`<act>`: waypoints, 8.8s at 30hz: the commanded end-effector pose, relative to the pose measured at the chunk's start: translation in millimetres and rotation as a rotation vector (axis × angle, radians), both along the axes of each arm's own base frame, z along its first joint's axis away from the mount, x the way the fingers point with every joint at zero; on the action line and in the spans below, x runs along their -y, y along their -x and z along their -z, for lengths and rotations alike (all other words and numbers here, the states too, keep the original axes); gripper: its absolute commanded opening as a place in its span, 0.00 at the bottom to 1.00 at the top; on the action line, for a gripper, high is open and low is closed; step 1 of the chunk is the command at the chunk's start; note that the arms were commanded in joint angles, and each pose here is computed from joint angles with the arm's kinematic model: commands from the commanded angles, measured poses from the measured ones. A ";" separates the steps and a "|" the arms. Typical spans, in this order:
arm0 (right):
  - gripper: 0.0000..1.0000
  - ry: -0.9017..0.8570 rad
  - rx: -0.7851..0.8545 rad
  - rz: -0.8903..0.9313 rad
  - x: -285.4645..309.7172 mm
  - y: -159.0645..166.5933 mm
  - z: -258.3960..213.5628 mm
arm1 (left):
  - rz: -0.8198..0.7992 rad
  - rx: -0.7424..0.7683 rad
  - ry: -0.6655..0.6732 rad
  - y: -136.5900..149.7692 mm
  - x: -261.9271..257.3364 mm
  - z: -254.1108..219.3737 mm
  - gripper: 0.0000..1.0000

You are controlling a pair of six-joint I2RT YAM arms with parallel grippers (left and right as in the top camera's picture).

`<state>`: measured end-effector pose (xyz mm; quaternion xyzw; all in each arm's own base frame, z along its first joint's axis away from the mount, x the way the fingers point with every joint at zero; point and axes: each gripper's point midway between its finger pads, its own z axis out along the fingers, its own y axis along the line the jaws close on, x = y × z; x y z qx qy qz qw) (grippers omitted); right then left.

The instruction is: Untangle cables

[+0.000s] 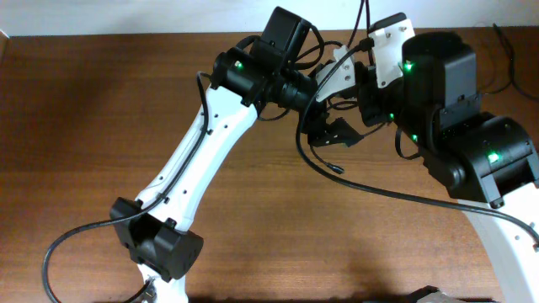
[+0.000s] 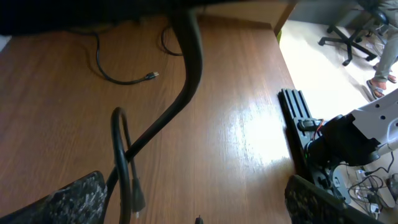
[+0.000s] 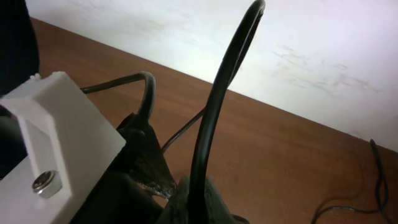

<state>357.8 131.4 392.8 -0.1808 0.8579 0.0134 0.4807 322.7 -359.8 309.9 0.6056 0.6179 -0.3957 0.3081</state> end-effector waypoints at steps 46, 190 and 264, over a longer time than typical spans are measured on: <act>0.04 -0.044 -0.336 -0.130 -75.7 -76.7 131.4 | -1.113 0.452 -0.070 73.9 -273.0 -198.3 0.00; 0.99 -0.601 -0.011 -0.112 48.2 131.1 296.2 | -1.365 0.433 -0.048 1.8 -288.3 -202.2 0.18; 0.99 -0.576 -0.040 -0.029 59.1 129.1 309.4 | -1.581 0.839 0.771 105.3 -364.7 18.8 0.99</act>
